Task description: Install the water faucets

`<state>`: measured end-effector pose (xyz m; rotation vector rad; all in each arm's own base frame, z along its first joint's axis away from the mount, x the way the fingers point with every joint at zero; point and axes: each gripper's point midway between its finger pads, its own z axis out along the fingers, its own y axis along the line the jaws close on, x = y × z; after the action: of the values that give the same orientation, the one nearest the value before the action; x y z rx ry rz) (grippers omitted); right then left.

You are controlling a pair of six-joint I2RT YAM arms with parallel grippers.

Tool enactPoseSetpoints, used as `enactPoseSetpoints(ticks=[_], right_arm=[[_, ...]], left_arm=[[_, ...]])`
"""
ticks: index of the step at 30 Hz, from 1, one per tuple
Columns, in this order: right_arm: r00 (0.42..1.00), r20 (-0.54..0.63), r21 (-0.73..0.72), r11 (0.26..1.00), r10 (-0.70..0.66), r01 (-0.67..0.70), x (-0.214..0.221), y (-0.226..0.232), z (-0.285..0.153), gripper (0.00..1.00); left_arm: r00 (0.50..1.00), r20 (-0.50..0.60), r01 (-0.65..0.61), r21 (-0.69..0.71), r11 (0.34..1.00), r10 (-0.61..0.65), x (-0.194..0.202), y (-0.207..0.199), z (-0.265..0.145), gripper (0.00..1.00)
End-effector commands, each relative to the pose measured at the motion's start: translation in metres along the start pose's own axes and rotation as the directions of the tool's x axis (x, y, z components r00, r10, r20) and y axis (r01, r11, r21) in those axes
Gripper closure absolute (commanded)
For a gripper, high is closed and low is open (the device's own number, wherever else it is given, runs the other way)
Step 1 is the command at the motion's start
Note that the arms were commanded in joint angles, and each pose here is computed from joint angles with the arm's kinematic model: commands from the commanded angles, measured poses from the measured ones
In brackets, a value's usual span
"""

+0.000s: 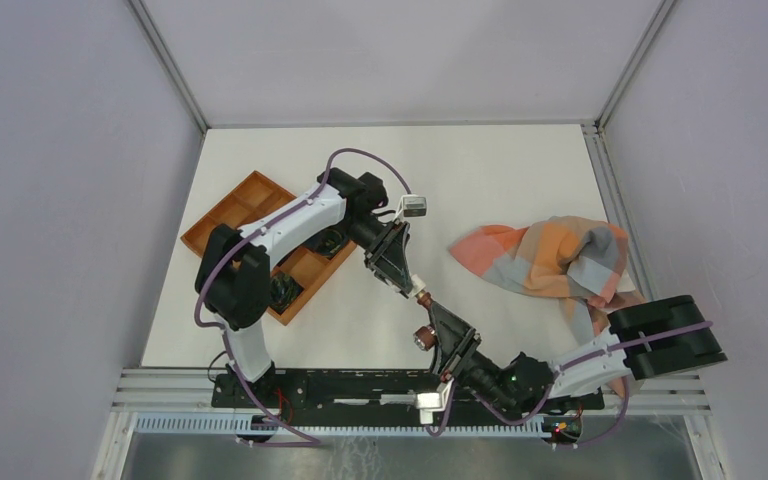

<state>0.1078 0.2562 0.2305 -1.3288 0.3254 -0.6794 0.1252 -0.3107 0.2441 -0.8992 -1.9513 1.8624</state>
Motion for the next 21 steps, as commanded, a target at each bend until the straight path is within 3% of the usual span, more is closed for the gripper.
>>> enactPoseSetpoints(ticks=[1,12,21], right_arm=[[0.879,-0.143,0.264,0.874,0.454,-0.408,0.054,-0.045,-0.011,1.00],[0.805,-0.101,0.239,0.799,0.585,-0.551,0.038,-0.042,-0.002,1.00],[0.629,-0.073,0.225,0.628,0.774,-0.745,0.026,-0.039,0.006,1.00]], left_arm=[[1.000,-0.006,-0.007,0.112,0.994,0.008,0.007,-0.034,0.010,0.98],[1.000,-0.004,-0.013,0.119,0.993,0.013,0.003,-0.031,0.011,0.98],[0.999,0.005,-0.040,0.122,0.992,0.040,-0.006,-0.032,0.010,0.98]])
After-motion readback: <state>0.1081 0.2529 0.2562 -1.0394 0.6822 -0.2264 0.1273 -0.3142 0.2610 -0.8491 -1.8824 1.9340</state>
